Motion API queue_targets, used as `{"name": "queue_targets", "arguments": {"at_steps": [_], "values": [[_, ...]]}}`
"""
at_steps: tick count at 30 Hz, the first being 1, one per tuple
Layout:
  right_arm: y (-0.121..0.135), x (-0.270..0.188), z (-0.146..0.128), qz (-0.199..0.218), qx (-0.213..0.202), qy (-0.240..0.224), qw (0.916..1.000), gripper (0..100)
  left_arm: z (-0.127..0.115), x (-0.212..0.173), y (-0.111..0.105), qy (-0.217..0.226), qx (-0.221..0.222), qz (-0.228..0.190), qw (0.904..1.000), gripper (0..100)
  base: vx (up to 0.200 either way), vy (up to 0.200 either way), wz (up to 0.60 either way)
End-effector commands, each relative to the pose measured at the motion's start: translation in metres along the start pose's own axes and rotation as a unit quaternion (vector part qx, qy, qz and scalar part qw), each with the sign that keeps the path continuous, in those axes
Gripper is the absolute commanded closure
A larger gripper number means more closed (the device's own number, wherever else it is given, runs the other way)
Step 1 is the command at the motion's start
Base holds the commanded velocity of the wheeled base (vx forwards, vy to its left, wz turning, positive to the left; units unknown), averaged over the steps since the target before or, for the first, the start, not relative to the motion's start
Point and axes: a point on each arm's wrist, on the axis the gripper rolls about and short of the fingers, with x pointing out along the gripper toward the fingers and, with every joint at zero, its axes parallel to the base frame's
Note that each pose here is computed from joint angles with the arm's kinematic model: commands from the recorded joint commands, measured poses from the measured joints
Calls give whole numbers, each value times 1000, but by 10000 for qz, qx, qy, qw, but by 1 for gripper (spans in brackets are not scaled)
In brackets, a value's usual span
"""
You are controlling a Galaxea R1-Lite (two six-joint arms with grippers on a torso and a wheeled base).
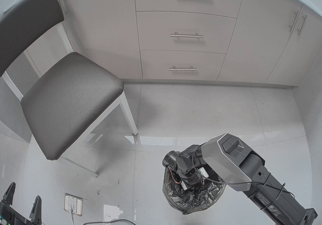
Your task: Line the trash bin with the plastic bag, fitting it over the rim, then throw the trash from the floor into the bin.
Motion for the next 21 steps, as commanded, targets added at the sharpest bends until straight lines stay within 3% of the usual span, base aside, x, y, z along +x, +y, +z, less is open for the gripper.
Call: {"name": "queue_targets", "arguments": {"at_steps": [1, 12, 21], "values": [[0, 12, -2, -43, -29, 54, 10000, 100, -5, 0, 0, 2, -1, -2, 10000, 0, 0, 0, 0], [-4, 12, 10, 79, 157, -342, 9993, 100, -5, 0, 0, 2, -1, -2, 10000, 0, 0, 0, 0], [-2, 15, 14, 49, 58, -547, 9985, 100, -5, 0, 0, 2, -1, -9, 10000, 0, 0, 0, 0]]}}
